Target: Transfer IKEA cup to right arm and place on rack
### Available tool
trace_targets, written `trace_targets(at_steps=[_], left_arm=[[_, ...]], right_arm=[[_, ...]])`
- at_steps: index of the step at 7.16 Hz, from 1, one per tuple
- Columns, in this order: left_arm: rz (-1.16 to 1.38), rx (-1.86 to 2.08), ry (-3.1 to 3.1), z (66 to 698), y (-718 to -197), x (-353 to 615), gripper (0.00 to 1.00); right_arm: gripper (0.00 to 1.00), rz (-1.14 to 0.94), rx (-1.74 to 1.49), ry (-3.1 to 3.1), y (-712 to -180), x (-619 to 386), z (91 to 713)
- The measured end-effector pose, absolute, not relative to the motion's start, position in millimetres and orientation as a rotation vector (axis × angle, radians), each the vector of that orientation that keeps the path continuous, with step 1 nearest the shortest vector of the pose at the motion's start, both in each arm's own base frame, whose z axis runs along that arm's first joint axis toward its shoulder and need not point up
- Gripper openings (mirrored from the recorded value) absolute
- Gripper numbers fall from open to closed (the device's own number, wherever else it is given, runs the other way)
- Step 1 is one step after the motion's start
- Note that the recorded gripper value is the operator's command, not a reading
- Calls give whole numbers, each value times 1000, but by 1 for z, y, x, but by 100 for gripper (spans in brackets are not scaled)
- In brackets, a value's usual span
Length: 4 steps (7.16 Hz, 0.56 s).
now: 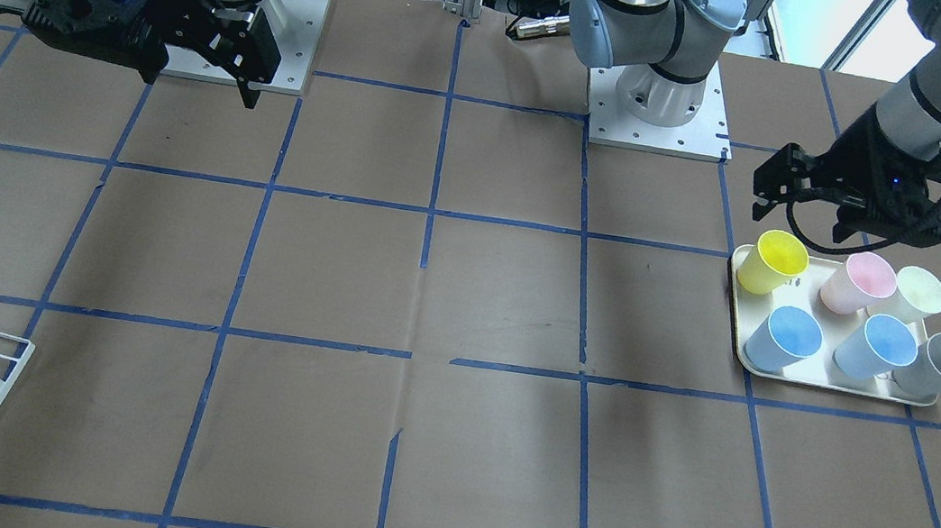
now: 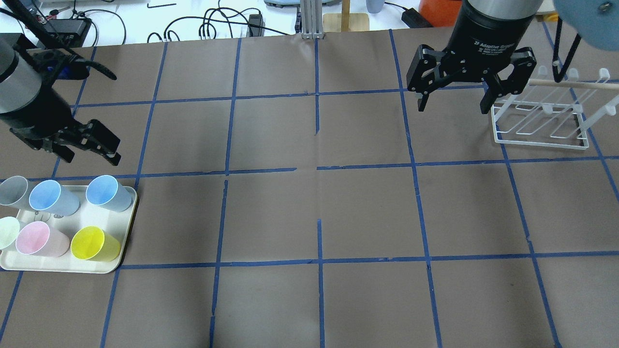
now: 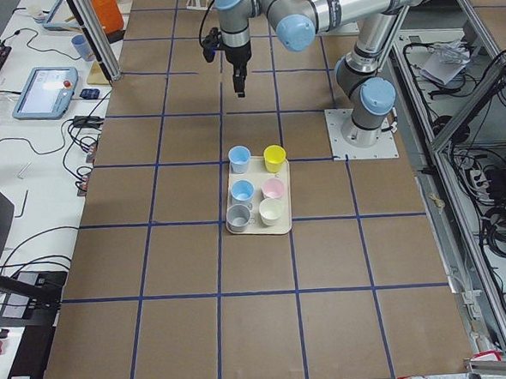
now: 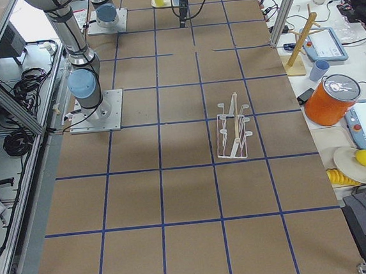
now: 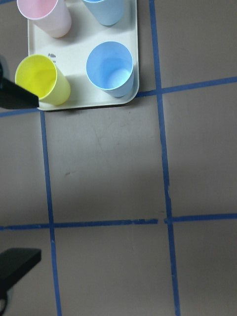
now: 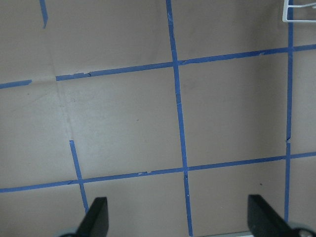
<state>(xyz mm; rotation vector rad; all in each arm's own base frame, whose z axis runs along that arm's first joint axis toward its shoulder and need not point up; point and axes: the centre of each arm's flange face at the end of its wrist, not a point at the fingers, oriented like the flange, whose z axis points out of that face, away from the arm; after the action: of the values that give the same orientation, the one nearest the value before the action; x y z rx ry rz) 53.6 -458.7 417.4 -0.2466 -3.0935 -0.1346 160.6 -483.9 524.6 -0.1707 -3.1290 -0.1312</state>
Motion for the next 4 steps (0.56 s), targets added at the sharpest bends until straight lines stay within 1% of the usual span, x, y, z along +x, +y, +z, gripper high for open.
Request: trace_targets(at_steps=[2, 4], left_arm=[[-168, -351, -3034, 366, -424, 133, 100], [-112, -495, -3034, 319, -404, 161, 100]], right_arm=[[100, -131, -169, -3129, -484, 161, 525], [100, -132, -168, -3131, -484, 162, 525]])
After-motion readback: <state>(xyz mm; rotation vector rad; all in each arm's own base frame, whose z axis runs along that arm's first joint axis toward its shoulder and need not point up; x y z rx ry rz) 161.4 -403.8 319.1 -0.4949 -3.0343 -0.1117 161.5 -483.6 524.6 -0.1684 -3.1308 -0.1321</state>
